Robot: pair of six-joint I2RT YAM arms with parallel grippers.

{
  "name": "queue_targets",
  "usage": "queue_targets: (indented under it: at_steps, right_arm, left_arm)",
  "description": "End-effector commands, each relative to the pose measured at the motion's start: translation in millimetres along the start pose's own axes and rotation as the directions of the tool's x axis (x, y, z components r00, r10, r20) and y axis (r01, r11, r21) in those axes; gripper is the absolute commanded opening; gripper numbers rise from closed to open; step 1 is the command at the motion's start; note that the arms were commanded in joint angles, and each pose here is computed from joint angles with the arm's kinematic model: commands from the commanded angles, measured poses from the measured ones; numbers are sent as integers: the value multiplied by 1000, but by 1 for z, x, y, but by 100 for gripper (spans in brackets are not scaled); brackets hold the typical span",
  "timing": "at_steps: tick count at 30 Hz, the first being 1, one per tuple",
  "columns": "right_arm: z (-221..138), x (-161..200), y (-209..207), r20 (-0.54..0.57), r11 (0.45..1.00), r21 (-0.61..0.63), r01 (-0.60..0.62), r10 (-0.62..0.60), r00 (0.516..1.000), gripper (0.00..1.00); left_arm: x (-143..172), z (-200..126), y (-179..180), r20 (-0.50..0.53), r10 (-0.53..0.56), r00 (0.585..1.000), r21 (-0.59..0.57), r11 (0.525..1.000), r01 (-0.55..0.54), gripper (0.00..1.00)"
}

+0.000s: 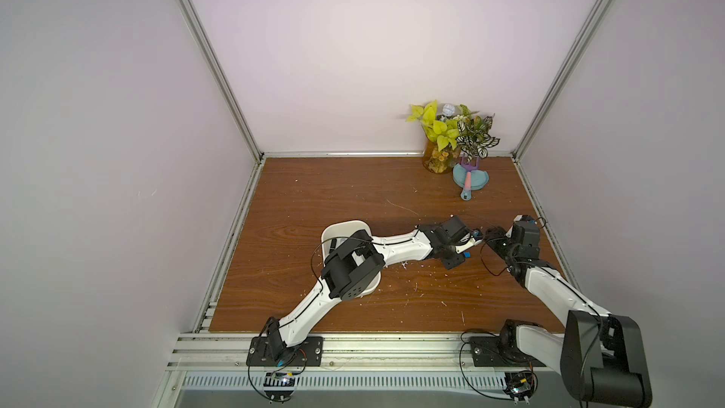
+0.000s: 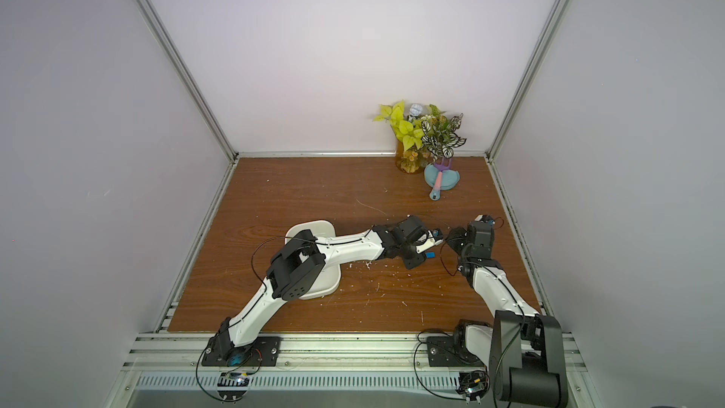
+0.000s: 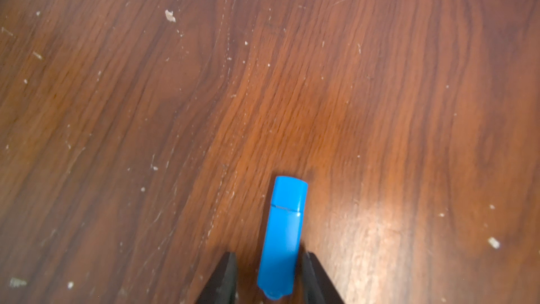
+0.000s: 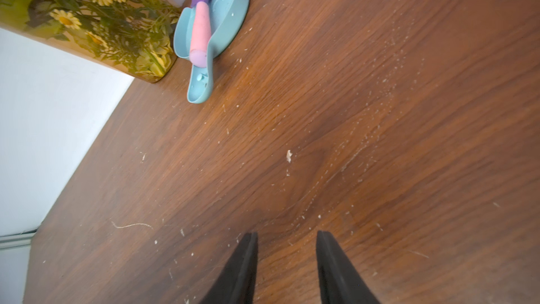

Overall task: Put the usb flash drive into the storage box
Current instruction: Pick up the USB flash from the center of the board.

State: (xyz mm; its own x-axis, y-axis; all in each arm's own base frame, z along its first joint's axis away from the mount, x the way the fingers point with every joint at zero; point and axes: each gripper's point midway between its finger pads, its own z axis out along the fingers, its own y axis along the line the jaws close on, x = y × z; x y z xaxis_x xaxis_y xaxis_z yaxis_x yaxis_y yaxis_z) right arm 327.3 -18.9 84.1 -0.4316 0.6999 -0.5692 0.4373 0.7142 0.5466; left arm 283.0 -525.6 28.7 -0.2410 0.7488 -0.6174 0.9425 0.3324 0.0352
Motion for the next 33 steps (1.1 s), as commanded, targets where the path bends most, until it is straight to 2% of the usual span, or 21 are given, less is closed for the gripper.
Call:
queue_targets:
  at_steps: [1, 11, 33]
  right_arm:
    - [2, -2, 5, 6, 999, -32, -6, 6, 1000, 39]
    - [3, 0, 6, -2, 999, -41, -3, 3, 1000, 39]
    - [3, 1, 8, -8, 999, -53, -1, 1, 1000, 39]
  left_arm:
    - [43, 12, 2, -130, -28, 991, -14, 1000, 27, 35]
    - [48, 23, -8, -148, -13, 989, 9, 1000, 15, 26]
    - [59, 47, -27, -176, 7, 984, 83, 997, 8, 30]
